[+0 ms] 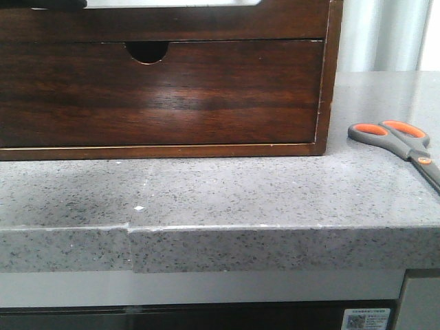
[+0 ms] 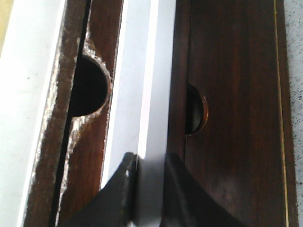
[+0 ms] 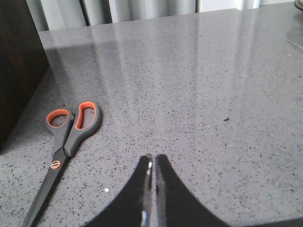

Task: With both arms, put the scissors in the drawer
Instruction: 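Pull the drawer out toward the robot with the left gripper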

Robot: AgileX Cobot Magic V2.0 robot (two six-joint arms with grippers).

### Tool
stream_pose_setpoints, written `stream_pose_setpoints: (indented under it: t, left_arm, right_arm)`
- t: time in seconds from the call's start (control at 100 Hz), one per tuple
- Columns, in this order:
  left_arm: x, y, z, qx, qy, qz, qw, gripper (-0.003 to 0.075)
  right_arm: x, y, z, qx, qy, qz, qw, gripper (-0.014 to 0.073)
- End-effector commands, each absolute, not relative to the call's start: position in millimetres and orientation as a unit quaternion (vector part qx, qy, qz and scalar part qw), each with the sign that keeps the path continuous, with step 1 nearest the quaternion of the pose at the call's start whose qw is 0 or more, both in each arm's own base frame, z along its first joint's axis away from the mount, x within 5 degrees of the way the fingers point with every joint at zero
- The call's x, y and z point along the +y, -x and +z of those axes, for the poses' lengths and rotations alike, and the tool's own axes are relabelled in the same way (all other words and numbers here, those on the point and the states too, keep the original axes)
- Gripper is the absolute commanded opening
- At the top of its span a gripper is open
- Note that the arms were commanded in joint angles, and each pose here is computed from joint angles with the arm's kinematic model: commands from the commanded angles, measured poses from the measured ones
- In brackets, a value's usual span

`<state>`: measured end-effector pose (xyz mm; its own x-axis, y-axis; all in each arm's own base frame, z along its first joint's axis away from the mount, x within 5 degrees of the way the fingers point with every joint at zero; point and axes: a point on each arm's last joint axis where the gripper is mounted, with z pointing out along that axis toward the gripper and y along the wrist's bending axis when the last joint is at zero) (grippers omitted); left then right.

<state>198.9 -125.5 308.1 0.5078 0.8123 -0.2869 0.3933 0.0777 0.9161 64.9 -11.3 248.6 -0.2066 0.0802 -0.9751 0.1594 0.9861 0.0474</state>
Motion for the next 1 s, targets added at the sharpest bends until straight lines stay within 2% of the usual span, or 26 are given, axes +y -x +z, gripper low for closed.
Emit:
stream_pose_setpoints:
  t: [0.0, 0.27, 0.45, 0.7, 0.99]
  left_arm:
    - [-126.4, -198.1, 315.3, 0.462, -0.645, 0.183, 0.581, -0.0022]
    - [-124.8, -192.5, 320.6, 0.455, -0.639, 0.179, 0.593, -0.0022]
    - [-125.2, -178.9, 329.7, 0.423, -0.638, 0.157, 0.623, -0.0022]
    - [-117.4, -154.3, 313.6, 0.407, -0.648, 0.133, 0.63, -0.0022]
    - [-105.8, -110.6, 312.0, 0.341, -0.643, 0.1, 0.679, -0.0022]
  right_arm:
    - [-10.9, -67.6, 264.0, 0.75, -0.069, -0.033, 0.657, -0.0041]
    - [-10.9, -67.6, 264.0, 0.75, -0.069, -0.033, 0.657, -0.0041]
    - [-10.9, -67.6, 264.0, 0.75, -0.069, -0.033, 0.657, -0.0041]
    - [-10.9, -67.5, 263.6, 0.752, -0.069, -0.034, 0.655, -0.0041]
    - [-10.9, -67.5, 263.6, 0.752, -0.069, -0.034, 0.655, -0.0041]
